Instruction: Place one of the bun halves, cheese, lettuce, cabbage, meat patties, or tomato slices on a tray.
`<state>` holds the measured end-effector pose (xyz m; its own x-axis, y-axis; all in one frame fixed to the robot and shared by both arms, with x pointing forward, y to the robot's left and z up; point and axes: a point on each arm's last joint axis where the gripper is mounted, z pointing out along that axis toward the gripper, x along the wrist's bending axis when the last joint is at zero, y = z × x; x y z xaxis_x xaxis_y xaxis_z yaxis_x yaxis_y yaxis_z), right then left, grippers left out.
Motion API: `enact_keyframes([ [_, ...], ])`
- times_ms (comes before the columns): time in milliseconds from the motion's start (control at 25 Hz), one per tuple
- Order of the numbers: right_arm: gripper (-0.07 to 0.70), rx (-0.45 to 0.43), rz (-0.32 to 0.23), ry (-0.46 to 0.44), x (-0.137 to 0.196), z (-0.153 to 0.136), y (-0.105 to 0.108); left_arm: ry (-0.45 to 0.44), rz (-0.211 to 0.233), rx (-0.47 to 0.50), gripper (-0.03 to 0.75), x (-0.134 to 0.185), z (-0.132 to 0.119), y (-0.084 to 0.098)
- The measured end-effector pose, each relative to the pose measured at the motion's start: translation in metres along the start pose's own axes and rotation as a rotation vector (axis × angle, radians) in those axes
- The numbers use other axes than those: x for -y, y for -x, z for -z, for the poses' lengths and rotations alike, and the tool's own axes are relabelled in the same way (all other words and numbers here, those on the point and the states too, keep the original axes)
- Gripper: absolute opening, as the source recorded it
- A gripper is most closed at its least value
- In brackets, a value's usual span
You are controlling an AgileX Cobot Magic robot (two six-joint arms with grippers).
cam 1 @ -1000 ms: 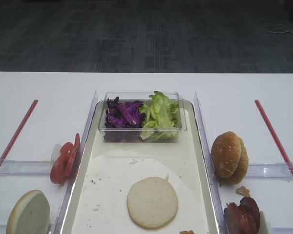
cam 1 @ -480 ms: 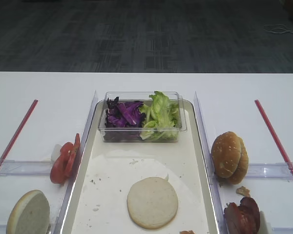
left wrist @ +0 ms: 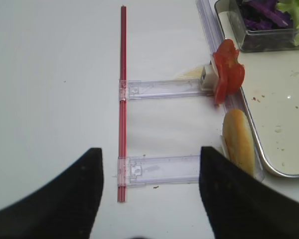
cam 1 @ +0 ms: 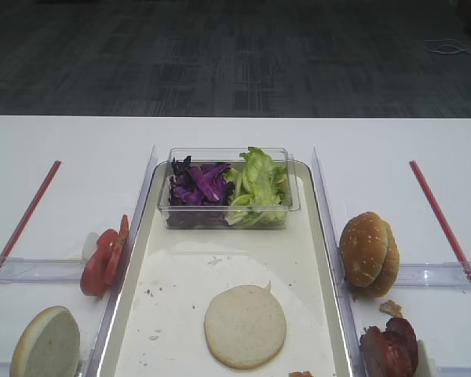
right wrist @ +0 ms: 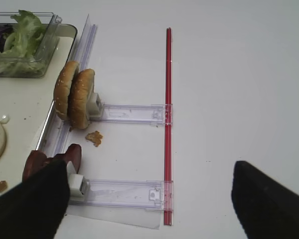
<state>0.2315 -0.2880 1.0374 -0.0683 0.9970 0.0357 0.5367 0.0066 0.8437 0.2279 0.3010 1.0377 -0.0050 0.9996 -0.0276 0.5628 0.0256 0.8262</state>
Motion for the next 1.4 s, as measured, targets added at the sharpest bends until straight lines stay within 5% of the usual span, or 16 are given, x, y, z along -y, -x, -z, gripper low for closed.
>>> enact_keyframes([
  [1400, 0.686, 0.0, -0.002, 0.0, 0.0, 0.0, 0.0, 0.0, 0.0, 0.0, 0.4, 0.0, 0.0, 0.0],
])
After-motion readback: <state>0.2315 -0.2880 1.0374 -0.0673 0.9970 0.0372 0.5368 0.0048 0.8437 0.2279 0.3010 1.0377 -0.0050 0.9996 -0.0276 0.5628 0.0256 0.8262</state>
